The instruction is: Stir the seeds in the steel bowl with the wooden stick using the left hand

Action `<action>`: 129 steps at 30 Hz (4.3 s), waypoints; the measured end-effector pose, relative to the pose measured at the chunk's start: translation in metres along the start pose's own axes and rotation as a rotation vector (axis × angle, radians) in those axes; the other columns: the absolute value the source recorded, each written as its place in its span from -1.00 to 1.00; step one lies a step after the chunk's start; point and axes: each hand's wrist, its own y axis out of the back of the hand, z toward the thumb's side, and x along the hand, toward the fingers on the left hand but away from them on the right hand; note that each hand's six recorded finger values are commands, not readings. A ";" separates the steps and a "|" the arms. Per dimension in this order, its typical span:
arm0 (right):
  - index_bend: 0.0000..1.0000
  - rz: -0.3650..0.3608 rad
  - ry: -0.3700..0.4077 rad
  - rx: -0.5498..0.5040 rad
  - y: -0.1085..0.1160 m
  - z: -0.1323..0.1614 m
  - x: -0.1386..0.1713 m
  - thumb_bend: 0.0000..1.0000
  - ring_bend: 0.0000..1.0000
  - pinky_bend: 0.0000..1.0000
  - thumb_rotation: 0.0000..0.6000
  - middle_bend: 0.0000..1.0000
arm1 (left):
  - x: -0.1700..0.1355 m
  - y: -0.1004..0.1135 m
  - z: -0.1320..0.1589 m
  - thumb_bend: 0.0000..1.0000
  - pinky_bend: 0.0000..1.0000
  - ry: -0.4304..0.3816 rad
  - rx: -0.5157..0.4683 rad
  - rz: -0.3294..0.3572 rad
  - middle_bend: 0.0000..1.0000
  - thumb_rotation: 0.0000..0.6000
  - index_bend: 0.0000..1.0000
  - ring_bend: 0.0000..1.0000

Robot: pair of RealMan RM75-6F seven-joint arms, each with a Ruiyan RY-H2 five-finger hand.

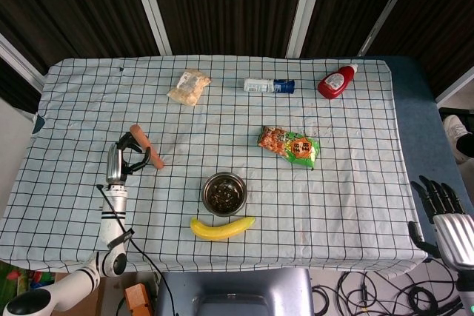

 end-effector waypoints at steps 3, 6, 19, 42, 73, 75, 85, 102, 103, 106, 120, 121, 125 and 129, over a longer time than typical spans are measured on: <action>-1.00 -0.002 -0.002 0.001 0.000 0.000 0.000 -0.11 -1.00 -1.00 1.00 -1.00 | 0.000 0.005 -0.002 0.15 0.04 -0.002 -0.025 0.007 0.32 1.00 0.36 -0.07; -1.00 -0.003 -0.004 0.000 0.000 0.000 0.000 -0.11 -1.00 -1.00 1.00 -1.00 | -0.003 0.009 -0.005 0.17 0.02 -0.008 -0.040 0.004 0.31 1.00 0.35 -0.08; -1.00 -0.004 -0.005 0.000 0.000 0.000 0.000 -0.11 -1.00 -1.00 1.00 -1.00 | -0.007 0.021 -0.012 -0.03 -0.28 -0.040 -0.143 -0.027 0.04 1.00 -0.10 -0.37; -1.00 -0.014 -0.008 -0.009 0.003 -0.002 0.001 -0.11 -1.00 -1.00 1.00 -1.00 | 0.000 0.025 -0.019 -0.29 -0.30 0.044 -0.327 -0.099 -0.01 1.00 -0.20 -0.39; -1.00 -0.011 -0.008 -0.007 0.002 -0.002 0.001 -0.11 -1.00 -1.00 1.00 -1.00 | -0.004 0.028 -0.023 -0.38 -0.31 0.036 -0.399 -0.139 0.00 1.00 -0.29 -0.40; -1.00 -0.010 -0.008 -0.007 0.002 -0.001 0.001 -0.11 -1.00 -1.00 1.00 -1.00 | -0.004 0.028 -0.023 -0.38 -0.32 0.054 -0.432 -0.144 0.03 1.00 -0.25 -0.42; -1.00 -0.012 -0.006 -0.008 0.003 -0.001 0.001 -0.11 -1.00 -1.00 1.00 -1.00 | -0.002 0.018 -0.013 -0.38 0.05 0.203 -0.618 -0.198 0.22 1.00 -0.03 -0.28; -1.00 -0.016 -0.005 -0.011 0.004 -0.001 0.002 -0.11 -1.00 -1.00 1.00 -1.00 | 0.003 0.015 -0.003 -0.43 0.71 0.270 -0.649 -0.213 0.85 1.00 0.49 0.39; -1.00 -0.016 -0.005 -0.011 0.004 -0.001 0.002 -0.11 -1.00 -1.00 1.00 -1.00 | 0.003 0.015 -0.002 -0.43 0.74 0.269 -0.647 -0.215 0.89 1.00 0.54 0.43; -1.00 -0.016 -0.005 -0.012 0.004 -0.001 0.001 -0.11 -1.00 -1.00 1.00 -1.00 | 0.002 0.013 -0.002 -0.42 0.85 0.268 -0.640 -0.221 0.99 1.00 0.67 0.54; -1.00 -0.011 -0.001 -0.012 0.003 0.000 0.001 -0.11 -1.00 -1.00 1.00 -1.00 | 0.000 0.012 0.021 1.00 1.00 0.105 -0.628 -0.163 1.00 1.00 1.00 0.84; -1.00 -0.010 0.000 -0.012 0.003 0.000 0.001 -0.11 -1.00 -1.00 1.00 -1.00 | -0.001 0.012 0.024 1.00 1.00 0.087 -0.627 -0.156 1.00 1.00 1.00 0.84; -1.00 -0.005 0.002 -0.010 0.002 0.000 0.001 -0.11 -1.00 -1.00 1.00 -1.00 | -0.005 0.007 0.041 1.00 1.00 0.021 -0.640 -0.148 1.00 1.00 1.00 0.83; -1.00 0.004 0.009 -0.008 0.000 0.002 0.000 -0.11 -1.00 -1.00 1.00 -1.00 | -0.011 -0.011 0.064 1.00 1.00 -0.012 -0.671 -0.192 1.00 1.00 1.00 0.83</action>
